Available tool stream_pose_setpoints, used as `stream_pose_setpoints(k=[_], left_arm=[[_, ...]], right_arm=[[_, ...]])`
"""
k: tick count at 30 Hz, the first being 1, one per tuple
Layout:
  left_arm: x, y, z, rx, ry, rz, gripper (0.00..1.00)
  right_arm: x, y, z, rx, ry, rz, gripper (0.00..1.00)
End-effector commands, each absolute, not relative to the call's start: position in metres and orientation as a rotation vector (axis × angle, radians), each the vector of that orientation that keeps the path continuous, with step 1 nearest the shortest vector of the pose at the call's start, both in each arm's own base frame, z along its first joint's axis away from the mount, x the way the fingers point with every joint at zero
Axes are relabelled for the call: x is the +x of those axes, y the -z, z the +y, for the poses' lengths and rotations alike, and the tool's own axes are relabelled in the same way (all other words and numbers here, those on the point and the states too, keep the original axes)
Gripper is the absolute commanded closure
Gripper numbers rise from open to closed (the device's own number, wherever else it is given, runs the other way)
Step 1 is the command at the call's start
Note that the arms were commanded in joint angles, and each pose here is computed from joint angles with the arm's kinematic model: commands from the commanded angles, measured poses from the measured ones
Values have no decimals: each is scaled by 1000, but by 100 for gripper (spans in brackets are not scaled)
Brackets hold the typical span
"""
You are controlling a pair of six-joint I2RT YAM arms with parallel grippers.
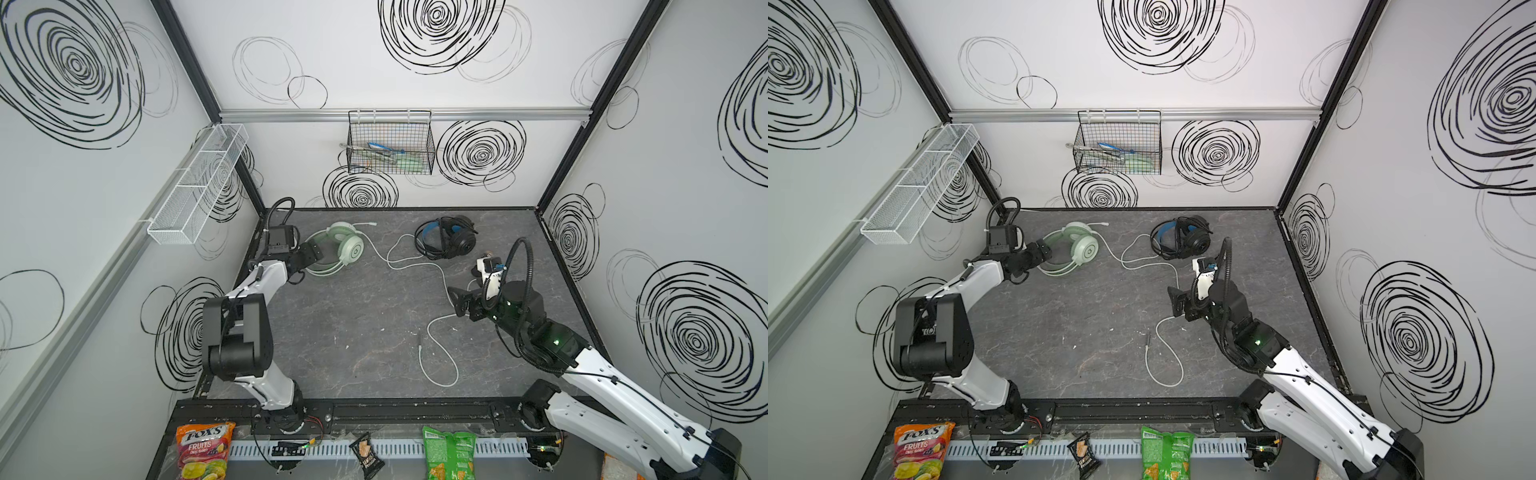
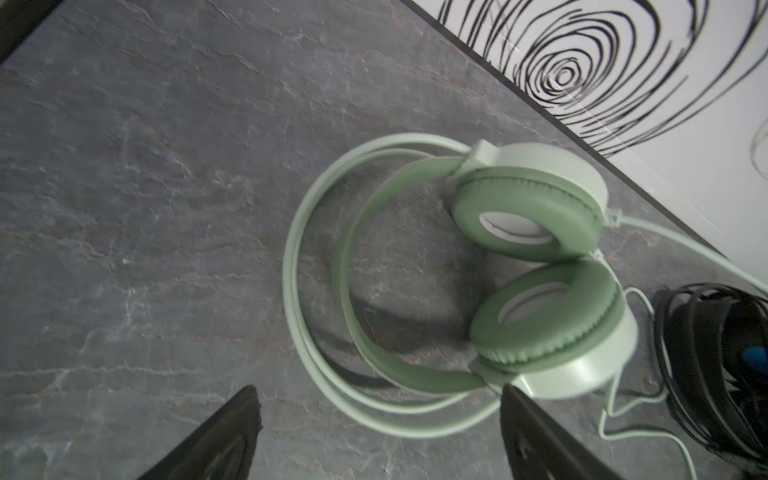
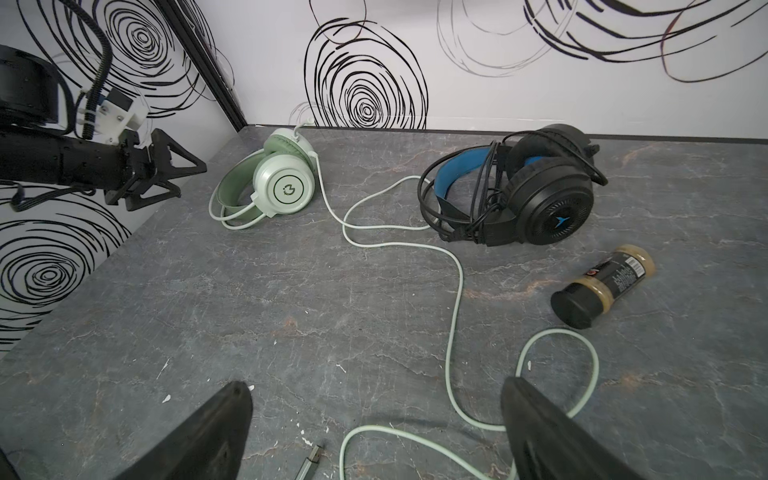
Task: Wrap the headphones
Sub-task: 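Release the black headset and move the left gripper to the pale green headset, then grasp the pale green headset band with the left gripper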
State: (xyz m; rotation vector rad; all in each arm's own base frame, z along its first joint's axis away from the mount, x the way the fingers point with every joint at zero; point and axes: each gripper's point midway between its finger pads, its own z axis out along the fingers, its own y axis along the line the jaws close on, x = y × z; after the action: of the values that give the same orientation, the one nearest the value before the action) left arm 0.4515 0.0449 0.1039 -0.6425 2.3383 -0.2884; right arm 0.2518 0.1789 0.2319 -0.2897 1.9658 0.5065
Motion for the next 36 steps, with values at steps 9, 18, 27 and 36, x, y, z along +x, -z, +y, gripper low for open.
stream_pose_setpoints(k=[9, 18, 27, 36], left_arm=[[466, -54, 57, -631, 199, 2485, 4], [478, -29, 63, -625, 101, 2580, 14], [481, -12, 60, -641, 7, 2615, 47], [481, -70, 80, -616, -98, 2454, 93]], right_arm=[[266, -228, 249, -445, -642, 1895, 3], [267, -228, 265, -441, -676, 1885, 2], [266, -231, 239, -387, -591, 1870, 3], [261, -249, 213, -343, -538, 1838, 3]])
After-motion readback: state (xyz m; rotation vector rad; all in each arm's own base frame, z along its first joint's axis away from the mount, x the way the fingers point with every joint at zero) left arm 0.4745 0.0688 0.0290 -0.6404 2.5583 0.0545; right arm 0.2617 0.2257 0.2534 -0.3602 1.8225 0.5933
